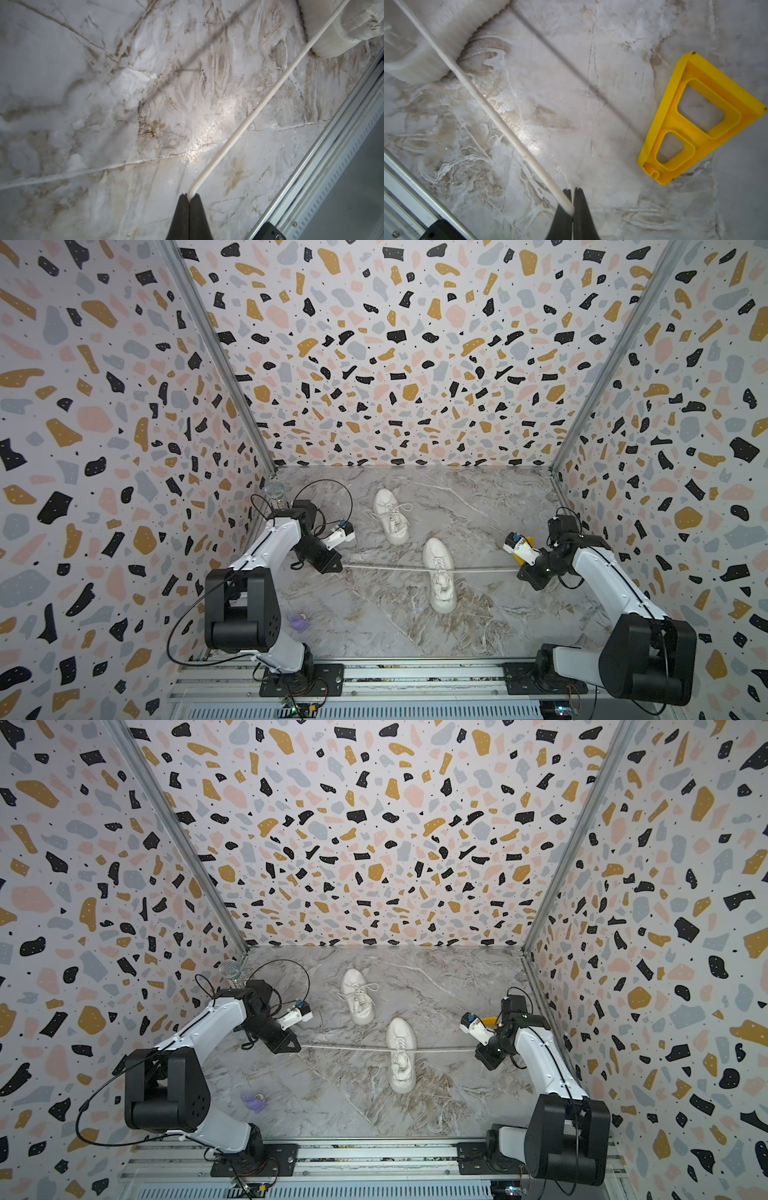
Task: Tie the shoes
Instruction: Tie the shoelace on the shoe, then wrap the shoelace around the shoelace.
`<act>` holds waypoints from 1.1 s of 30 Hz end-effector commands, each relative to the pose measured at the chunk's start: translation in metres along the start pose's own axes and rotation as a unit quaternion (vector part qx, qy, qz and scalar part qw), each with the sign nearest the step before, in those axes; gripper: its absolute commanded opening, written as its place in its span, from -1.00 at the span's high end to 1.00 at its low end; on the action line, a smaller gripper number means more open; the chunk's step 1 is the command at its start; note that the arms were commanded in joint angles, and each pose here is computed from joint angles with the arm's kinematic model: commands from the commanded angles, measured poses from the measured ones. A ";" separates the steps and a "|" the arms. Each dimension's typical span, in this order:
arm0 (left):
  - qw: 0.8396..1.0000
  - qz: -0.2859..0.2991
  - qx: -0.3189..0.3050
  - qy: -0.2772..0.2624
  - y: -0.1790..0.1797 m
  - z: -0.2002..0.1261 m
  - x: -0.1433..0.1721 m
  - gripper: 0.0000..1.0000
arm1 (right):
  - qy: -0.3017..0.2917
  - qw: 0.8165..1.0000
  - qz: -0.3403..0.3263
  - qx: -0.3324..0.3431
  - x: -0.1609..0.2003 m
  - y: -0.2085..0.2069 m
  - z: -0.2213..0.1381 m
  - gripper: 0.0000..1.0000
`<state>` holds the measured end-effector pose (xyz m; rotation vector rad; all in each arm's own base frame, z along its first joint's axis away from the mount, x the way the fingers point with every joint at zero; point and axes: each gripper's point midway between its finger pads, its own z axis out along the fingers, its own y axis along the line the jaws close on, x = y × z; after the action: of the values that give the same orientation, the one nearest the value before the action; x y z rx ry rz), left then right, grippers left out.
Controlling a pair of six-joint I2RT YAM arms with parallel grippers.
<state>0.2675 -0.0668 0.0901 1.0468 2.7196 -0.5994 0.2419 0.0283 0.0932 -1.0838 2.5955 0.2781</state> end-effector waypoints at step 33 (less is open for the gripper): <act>0.963 0.100 0.135 -0.213 -0.130 -0.108 -0.151 1.00 | -0.059 0.979 -0.146 -0.127 -0.083 0.067 -0.021 -0.06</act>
<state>0.3042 -0.1833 0.2406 1.0976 2.2411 -0.9148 0.2479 0.0962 0.1123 -1.4390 2.4490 0.4870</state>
